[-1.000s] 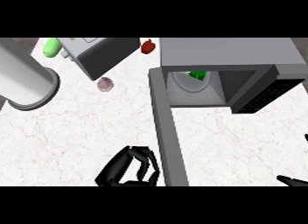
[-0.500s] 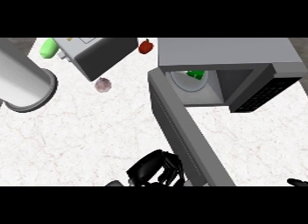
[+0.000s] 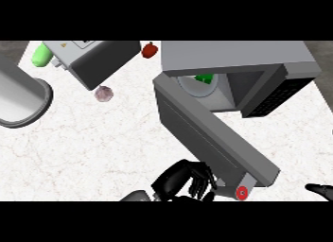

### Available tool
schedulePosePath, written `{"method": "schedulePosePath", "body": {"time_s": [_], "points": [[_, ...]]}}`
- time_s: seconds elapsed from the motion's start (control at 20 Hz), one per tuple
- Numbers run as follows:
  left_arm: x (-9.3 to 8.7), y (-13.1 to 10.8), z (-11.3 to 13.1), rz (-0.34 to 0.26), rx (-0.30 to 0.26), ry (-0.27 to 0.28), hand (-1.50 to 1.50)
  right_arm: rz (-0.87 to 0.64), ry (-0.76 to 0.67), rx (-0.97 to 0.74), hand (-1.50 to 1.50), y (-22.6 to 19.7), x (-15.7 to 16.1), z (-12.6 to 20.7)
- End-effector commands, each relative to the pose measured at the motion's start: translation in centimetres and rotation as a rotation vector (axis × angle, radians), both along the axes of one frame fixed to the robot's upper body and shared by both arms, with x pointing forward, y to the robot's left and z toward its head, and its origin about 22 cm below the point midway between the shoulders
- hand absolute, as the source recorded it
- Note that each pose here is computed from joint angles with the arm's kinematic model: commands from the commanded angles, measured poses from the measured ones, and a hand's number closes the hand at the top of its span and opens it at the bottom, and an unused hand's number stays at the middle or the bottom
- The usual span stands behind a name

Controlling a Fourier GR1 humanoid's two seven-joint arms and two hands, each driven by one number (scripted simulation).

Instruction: Pick up the milk, place it into the microwave and close the microwave

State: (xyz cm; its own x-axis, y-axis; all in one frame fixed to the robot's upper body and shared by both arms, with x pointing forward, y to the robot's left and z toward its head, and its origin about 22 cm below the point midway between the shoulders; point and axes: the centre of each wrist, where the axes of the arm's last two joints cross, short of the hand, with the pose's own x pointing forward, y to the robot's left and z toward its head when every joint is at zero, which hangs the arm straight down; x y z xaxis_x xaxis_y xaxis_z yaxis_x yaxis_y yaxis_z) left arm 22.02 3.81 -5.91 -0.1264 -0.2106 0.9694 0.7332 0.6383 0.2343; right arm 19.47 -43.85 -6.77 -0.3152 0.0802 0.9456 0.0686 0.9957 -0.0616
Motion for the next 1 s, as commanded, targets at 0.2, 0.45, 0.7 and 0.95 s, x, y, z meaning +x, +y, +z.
{"method": "schedulePosePath", "body": {"time_s": [0.2, 0.45, 0.7, 0.95], "points": [[1.1, -2.8, 2.2, 0.06, -0.081, -0.047, -1.5, 0.149, -0.1, 0.062, -1.5, 1.2, 2.8, 2.5], [2.8, -3.7, 4.2, 0.094, -0.098, -0.063, 1.5, 0.201, -0.112, 0.056, -1.5, 2.3, 3.7, 3.4], [5.1, -4.3, 6.2, 0.165, -0.126, -0.178, 1.5, 0.261, -0.101, 0.051, -1.5, 2.6, 4.4, 4.6], [7.5, -4.8, 8.2, 0.207, -0.127, -0.222, 1.5, 0.313, -0.124, 0.025, -1.5, 2.6, 5.9, 6.7]]}}
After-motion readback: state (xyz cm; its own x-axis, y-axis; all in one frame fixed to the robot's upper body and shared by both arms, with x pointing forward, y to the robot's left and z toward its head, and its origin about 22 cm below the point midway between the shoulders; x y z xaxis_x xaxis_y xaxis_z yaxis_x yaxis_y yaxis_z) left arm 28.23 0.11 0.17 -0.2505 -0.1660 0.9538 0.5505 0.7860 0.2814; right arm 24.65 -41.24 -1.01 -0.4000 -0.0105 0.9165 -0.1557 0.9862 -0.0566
